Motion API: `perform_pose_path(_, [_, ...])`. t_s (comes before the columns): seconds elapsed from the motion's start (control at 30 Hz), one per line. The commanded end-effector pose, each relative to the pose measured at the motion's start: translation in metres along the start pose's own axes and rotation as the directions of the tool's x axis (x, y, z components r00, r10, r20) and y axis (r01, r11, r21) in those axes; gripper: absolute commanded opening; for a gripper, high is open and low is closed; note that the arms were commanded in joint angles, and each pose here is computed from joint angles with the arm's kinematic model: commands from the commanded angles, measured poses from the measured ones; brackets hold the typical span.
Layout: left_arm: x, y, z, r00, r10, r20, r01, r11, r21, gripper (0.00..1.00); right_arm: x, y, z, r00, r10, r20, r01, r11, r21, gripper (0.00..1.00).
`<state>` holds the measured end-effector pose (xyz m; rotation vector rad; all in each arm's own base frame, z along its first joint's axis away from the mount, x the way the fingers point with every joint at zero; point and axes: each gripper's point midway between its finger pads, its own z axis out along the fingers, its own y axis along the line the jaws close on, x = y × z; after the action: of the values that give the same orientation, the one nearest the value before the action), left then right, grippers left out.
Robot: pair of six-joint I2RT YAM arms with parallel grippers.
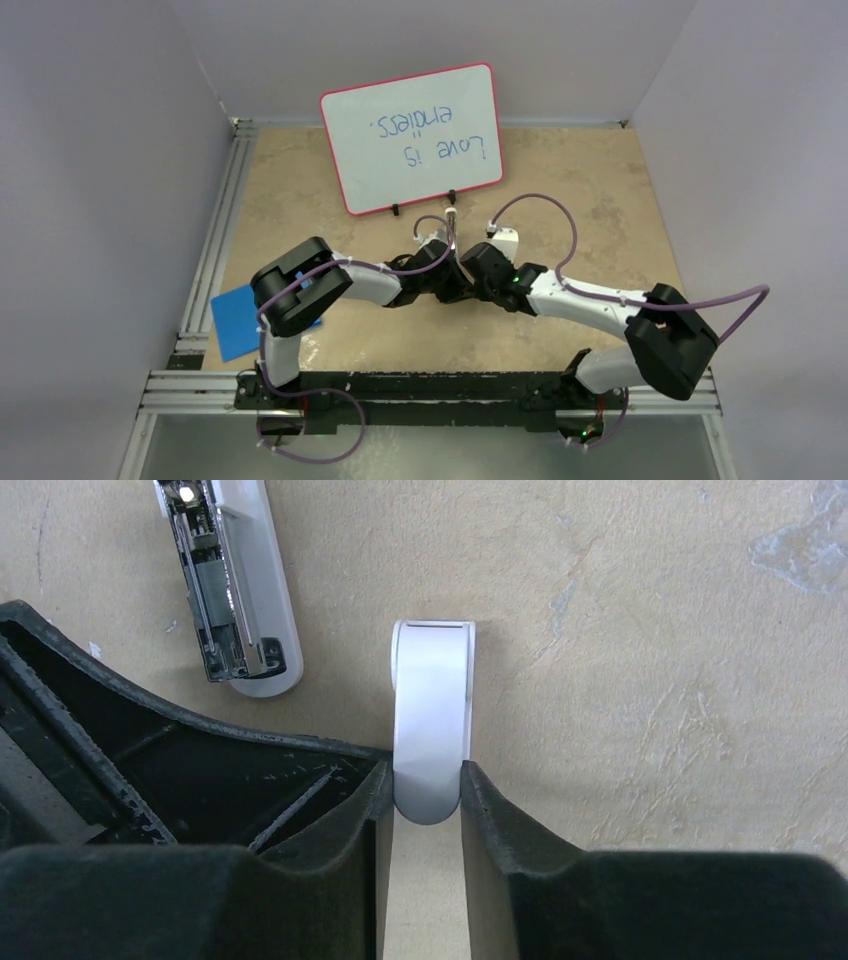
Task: Load the staples into the stapler
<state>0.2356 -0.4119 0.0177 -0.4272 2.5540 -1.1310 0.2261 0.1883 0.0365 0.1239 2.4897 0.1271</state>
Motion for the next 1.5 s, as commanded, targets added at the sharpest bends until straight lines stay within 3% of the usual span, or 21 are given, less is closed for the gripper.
perform_pose_path(0.0, [0.002, 0.064, 0.012, 0.999, 0.043, 0.026, -0.038, 0.981, -0.189, 0.07, -0.005, 0.024, -0.023, 0.996, 0.089, -0.033, -0.091, 0.993, -0.080, 0.34])
perform_pose_path(0.07, [0.000, 0.064, 0.011, 0.998, 0.051, 0.035, -0.043, 0.980, -0.196, 0.11, -0.017, 0.023, -0.032, 0.993, 0.119, 0.003, -0.118, 0.990, -0.082, 0.44])
perform_pose_path(0.2, [-0.001, 0.061, 0.008, 0.997, 0.069, 0.039, -0.060, 0.980, -0.191, 0.15, -0.040, 0.020, -0.044, 0.984, 0.159, 0.084, -0.152, 0.985, -0.080, 0.48])
perform_pose_path(0.5, [-0.005, 0.041, -0.009, 0.986, 0.160, 0.052, -0.151, 0.979, -0.136, 0.22, -0.025, 0.008, -0.028, 0.987, 0.148, 0.061, -0.148, 0.989, -0.001, 0.39])
perform_pose_path(0.67, [-0.004, 0.044, -0.017, 0.982, 0.176, 0.062, -0.165, 0.976, -0.145, 0.20, -0.022, 0.002, -0.024, 0.988, 0.141, 0.059, -0.143, 0.989, 0.038, 0.35])
perform_pose_path(0.8, [-0.004, 0.041, -0.025, 0.978, 0.197, 0.073, -0.186, 0.973, -0.139, 0.19, -0.024, -0.002, -0.025, 0.988, 0.136, 0.071, -0.140, 0.988, 0.064, 0.36])
perform_pose_path(0.97, [-0.004, 0.037, -0.035, 0.972, 0.219, 0.085, -0.207, 0.970, -0.129, 0.19, -0.031, -0.015, -0.027, 0.988, 0.125, 0.096, -0.137, 0.982, 0.134, 0.48])
perform_pose_path(1.07, [-0.004, 0.033, -0.042, 0.971, 0.223, 0.089, -0.213, 0.971, -0.112, 0.20, -0.026, -0.014, -0.021, 0.991, 0.119, 0.064, -0.125, 0.986, 0.112, 0.50])
perform_pose_path(1.47, [-0.009, 0.026, -0.064, 0.962, 0.239, 0.130, -0.229, 0.970, -0.084, 0.22, -0.026, -0.009, -0.002, 0.996, 0.090, 0.012, -0.091, 0.994, 0.068, 0.41])
